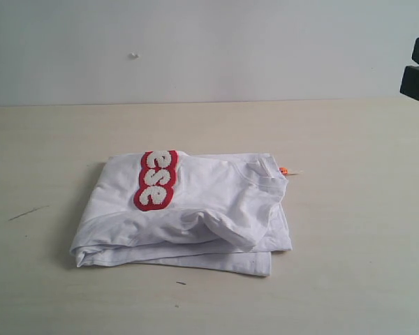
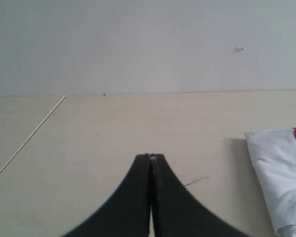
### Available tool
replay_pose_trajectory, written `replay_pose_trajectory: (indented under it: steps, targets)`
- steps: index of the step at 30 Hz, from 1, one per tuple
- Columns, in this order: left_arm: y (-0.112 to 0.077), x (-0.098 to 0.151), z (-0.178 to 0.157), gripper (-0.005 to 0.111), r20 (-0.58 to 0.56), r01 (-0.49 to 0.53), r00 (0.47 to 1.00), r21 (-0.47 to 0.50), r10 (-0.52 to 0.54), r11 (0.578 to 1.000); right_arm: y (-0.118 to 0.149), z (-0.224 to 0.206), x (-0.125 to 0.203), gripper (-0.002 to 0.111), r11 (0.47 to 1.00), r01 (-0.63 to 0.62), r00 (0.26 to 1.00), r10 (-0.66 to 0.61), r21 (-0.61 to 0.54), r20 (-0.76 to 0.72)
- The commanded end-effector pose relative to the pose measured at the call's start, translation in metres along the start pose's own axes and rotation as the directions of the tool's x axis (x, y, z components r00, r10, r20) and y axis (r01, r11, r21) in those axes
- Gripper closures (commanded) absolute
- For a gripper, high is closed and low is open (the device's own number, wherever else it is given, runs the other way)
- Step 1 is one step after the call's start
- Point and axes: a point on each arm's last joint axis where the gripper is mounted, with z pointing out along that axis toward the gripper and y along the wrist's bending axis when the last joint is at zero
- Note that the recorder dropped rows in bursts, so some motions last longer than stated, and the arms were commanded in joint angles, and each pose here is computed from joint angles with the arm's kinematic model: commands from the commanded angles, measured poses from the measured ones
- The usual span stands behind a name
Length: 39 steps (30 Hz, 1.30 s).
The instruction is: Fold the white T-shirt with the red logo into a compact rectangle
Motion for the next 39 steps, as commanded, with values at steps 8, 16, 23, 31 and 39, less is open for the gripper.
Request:
replay_pose_trajectory:
  steps: [8, 16, 23, 31, 39]
  targets:
    - [0.0, 0.041, 0.012, 0.107, -0.032, -0.031, 0.999, -0.027, 0.03, 0.999, -0.001, -0.001, 0.0, 0.108, 1.0, -0.002, 1.0, 0.002, 0.004, 0.009]
    - [0.0, 0.048, 0.014, 0.107, -0.065, -0.04, 0.997, -0.026, 0.038, 0.999, -0.001, -0.001, 0.0, 0.108, 1.0, -0.002, 1.0, 0.002, 0.004, 0.009]
    - [0.0, 0.05, 0.013, 0.107, -0.09, -0.04, 0.995, -0.028, 0.038, 0.999, -0.001, -0.001, 0.0, 0.108, 1.0, -0.002, 1.0, 0.002, 0.004, 0.009]
    - [0.0, 0.051, 0.013, 0.107, -0.091, 0.005, 0.996, -0.025, -0.008, 1.0, -0.001, -0.001, 0.0, 0.108, 1.0, -0.002, 1.0, 0.002, 0.004, 0.009]
    - [0.0, 0.051, 0.013, 0.107, -0.091, 0.005, 0.996, -0.025, -0.008, 1.0, -0.001, -0.001, 0.0, 0.108, 1.0, -0.002, 1.0, 0.002, 0.004, 0.009]
